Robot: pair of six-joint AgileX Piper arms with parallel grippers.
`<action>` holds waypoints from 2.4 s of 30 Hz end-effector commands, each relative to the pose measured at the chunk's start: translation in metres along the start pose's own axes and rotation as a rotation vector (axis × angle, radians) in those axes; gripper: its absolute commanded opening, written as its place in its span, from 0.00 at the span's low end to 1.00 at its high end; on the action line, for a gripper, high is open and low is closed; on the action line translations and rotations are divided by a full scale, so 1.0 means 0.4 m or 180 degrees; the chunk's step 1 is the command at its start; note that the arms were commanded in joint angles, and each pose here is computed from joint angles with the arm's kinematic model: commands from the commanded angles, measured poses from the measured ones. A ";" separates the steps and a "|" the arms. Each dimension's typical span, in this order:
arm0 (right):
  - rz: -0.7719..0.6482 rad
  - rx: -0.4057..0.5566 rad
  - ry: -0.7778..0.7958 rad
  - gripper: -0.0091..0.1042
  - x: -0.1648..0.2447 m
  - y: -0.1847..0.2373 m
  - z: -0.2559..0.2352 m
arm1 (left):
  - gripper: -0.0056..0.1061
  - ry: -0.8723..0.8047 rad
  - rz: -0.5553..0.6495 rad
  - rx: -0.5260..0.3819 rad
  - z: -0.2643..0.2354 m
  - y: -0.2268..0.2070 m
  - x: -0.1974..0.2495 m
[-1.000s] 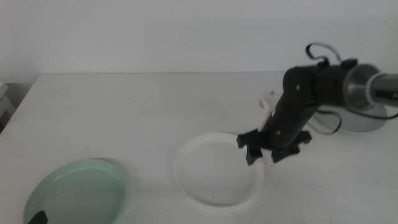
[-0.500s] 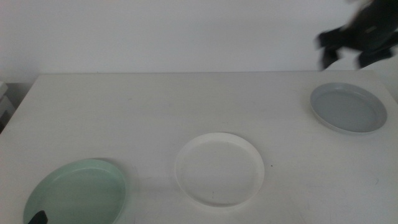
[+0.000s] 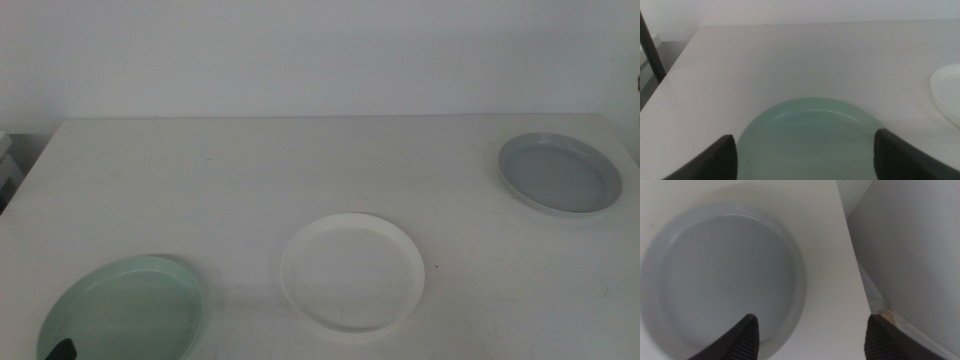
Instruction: Stack the three bowls on top of each other.
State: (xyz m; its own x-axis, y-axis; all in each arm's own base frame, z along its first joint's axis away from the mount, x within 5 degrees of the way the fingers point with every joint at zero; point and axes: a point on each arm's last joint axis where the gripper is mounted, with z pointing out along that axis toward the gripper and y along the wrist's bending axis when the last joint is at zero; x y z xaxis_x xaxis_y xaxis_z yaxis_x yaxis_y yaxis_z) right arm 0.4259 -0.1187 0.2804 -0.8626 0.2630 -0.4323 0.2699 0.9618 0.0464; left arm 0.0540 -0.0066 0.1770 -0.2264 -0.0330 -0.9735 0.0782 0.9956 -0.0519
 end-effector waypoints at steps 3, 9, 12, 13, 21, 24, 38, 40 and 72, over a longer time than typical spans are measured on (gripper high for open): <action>-0.0035 -0.0016 -0.0335 0.52 -0.037 -0.024 0.010 | 0.96 -0.0305 -0.0047 -0.0022 -0.004 0.001 -0.023; 0.0021 -0.0080 -0.0219 0.49 -0.034 -0.026 0.133 | 0.96 -0.0305 -0.0047 -0.0022 -0.004 0.001 -0.023; 0.0025 -0.0130 -0.0197 0.49 -0.031 -0.025 0.173 | 0.96 -0.0305 -0.0047 -0.0022 -0.004 0.001 -0.023; 0.0021 -0.0151 -0.0196 0.49 -0.030 -0.024 0.184 | 0.96 -0.0305 -0.0047 -0.0022 -0.004 0.001 -0.023; 0.0044 -0.0357 -0.0209 0.46 -0.025 -0.012 0.252 | 0.96 -0.0305 -0.0047 -0.0022 -0.004 0.001 -0.023; 0.0039 -0.0340 -0.0202 0.41 -0.023 -0.014 0.258 | 0.96 -0.0305 -0.0047 -0.0022 -0.004 0.001 -0.023; -0.0120 -0.0368 -0.0319 0.07 -0.041 -0.005 0.121 | 0.96 -0.0305 -0.0047 -0.0022 -0.004 0.001 -0.023; -0.0080 -0.0461 -0.0396 0.07 -0.042 0.005 0.058 | 0.96 -0.0305 -0.0047 -0.0022 -0.004 0.001 -0.023; -0.1140 -0.1693 -0.0249 0.07 0.457 0.577 -0.056 | 0.96 -0.0305 -0.0047 -0.0022 -0.004 0.001 -0.023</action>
State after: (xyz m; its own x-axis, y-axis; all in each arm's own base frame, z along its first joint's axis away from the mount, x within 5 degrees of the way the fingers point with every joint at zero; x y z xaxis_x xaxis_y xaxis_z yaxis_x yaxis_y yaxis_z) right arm 0.3166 0.1485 0.2148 -0.8680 -0.1042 -0.4855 -0.2836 0.9066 0.3125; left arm 0.0540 -0.0066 0.1770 -0.2264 -0.0330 -0.9735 0.0782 0.9956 -0.0519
